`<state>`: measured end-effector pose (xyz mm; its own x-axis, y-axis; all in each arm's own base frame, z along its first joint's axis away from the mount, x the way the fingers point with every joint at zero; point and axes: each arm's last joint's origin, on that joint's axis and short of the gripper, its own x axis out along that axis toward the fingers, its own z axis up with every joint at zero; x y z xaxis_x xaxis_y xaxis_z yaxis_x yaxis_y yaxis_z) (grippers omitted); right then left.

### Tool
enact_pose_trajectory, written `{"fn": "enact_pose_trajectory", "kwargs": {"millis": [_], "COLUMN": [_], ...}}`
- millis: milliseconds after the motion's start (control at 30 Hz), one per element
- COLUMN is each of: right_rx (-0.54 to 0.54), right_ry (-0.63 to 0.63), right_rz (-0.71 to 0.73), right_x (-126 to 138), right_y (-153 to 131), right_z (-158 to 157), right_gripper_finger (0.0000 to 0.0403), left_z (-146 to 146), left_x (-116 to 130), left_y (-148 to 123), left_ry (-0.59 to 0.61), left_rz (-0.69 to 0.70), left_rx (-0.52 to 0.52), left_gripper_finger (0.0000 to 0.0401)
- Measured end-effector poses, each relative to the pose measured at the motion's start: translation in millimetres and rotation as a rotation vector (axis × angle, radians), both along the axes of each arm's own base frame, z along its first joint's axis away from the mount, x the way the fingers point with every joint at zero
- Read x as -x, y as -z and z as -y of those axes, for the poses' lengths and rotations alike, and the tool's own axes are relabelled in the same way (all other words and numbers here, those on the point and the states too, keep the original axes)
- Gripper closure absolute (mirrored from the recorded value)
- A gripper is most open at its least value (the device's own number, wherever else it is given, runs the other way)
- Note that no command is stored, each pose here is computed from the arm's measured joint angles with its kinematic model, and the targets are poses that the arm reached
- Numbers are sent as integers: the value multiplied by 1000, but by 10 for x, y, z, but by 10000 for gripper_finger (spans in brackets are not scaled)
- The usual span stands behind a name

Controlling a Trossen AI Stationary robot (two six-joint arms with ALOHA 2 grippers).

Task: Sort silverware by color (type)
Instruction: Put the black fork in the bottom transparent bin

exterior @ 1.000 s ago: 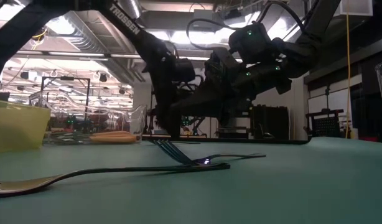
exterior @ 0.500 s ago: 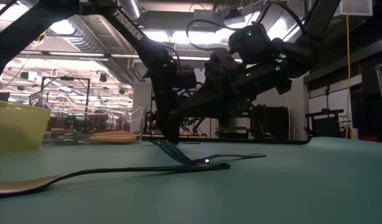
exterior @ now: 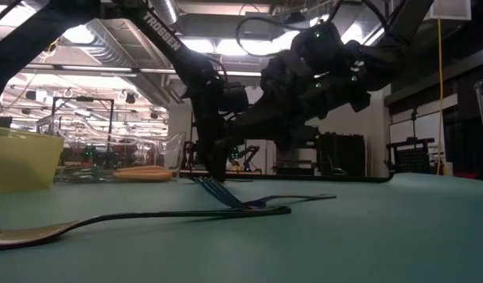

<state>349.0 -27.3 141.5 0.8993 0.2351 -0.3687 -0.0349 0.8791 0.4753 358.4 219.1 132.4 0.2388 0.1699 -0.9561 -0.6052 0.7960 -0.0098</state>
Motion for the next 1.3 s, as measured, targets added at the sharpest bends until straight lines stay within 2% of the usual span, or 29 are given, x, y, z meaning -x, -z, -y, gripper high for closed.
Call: {"fn": "enact_pose_trajectory", "kwargs": {"millis": [467,933,1300], "right_rx": [123,268,242], "right_ry": [-26,168,306], "right_rz": [-77,-240,-252], "right_x": [290,737,1142], "right_y": [-464,-833,-1145], "right_z": [-21,6,214], "right_gripper_finger": [303,303,303], "left_z": [-3,3,79], "left_x": [-7,-12,-113], "left_y": [2,-26,-38], "left_ry": [1,6,38], "left_rz": [8,19,66], "left_rx": [-3,-10,-37], "left_gripper_finger": [382,394,394]}}
